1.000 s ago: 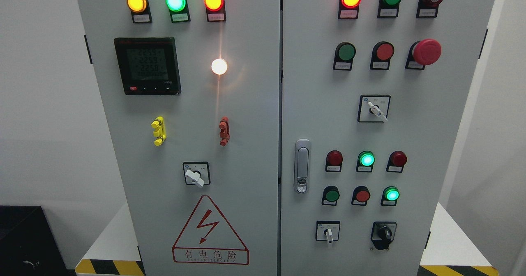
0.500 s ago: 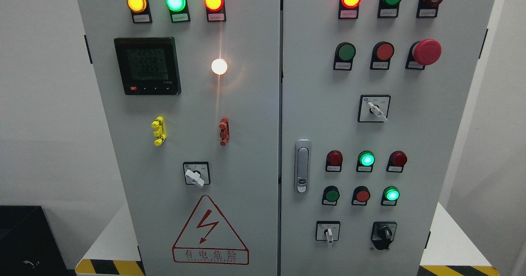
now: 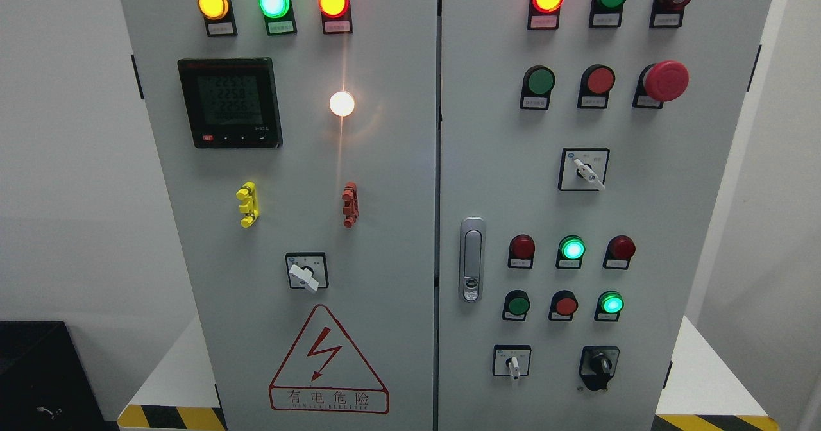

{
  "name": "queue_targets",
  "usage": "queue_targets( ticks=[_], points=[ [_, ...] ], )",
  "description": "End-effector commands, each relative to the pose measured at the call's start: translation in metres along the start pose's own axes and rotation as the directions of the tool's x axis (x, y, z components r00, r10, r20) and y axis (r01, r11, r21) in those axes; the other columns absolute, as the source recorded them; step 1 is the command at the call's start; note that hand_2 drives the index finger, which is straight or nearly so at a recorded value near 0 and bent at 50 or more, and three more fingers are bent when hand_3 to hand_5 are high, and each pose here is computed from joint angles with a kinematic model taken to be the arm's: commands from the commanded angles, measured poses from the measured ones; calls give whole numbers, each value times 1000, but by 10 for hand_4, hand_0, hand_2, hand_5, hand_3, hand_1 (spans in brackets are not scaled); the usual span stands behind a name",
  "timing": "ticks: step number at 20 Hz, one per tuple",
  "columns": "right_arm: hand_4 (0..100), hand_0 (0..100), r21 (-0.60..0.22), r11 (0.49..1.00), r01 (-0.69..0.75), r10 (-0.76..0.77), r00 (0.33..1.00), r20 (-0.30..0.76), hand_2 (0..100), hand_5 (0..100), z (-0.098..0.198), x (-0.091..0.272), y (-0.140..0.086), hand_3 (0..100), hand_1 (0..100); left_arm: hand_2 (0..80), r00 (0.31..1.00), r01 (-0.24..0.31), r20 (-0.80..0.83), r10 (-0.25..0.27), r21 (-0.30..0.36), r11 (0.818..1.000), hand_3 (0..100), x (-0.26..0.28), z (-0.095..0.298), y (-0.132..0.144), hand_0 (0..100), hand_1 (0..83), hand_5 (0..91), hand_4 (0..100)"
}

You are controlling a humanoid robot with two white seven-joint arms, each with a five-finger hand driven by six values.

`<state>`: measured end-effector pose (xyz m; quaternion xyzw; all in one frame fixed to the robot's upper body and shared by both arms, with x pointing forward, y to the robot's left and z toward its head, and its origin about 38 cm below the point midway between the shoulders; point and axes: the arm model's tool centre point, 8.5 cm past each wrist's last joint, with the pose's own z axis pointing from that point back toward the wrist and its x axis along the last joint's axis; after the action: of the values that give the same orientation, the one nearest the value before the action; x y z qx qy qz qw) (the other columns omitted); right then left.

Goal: Flip black knob to close circuit

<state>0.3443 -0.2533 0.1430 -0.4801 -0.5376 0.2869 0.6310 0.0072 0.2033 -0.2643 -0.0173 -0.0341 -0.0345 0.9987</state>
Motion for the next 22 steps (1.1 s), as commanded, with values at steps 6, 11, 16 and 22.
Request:
queue_targets(
  ticks=[6, 11, 16, 22],
  points=[
    [910, 0, -5, 1000, -22, 23, 999, 38, 833, 1000, -25, 25, 2, 999, 1, 0, 1000, -2, 2, 2, -1, 1000, 0, -6, 0, -1, 120, 556, 0, 0],
    [907, 0, 0, 999, -32, 32, 999, 27, 830, 995, -34, 22, 4, 997, 1, 0, 1000, -2, 2, 2, -3, 1000, 0, -6, 0, -2, 120, 556, 0, 0],
    [903, 0, -7, 999, -47, 47, 999, -7, 828, 991, -50, 10, -1, 996, 2, 0, 1000, -2, 2, 2, -1, 1000, 0, -6, 0, -1, 120, 556, 0, 0],
    [901, 0, -4, 997, -77, 77, 997, -30, 827, 987, -59, -5, -9, 995, 3, 0, 1000, -2, 2, 2, -1, 1000, 0, -6, 0, -1, 120, 556, 0, 0]
  ],
)
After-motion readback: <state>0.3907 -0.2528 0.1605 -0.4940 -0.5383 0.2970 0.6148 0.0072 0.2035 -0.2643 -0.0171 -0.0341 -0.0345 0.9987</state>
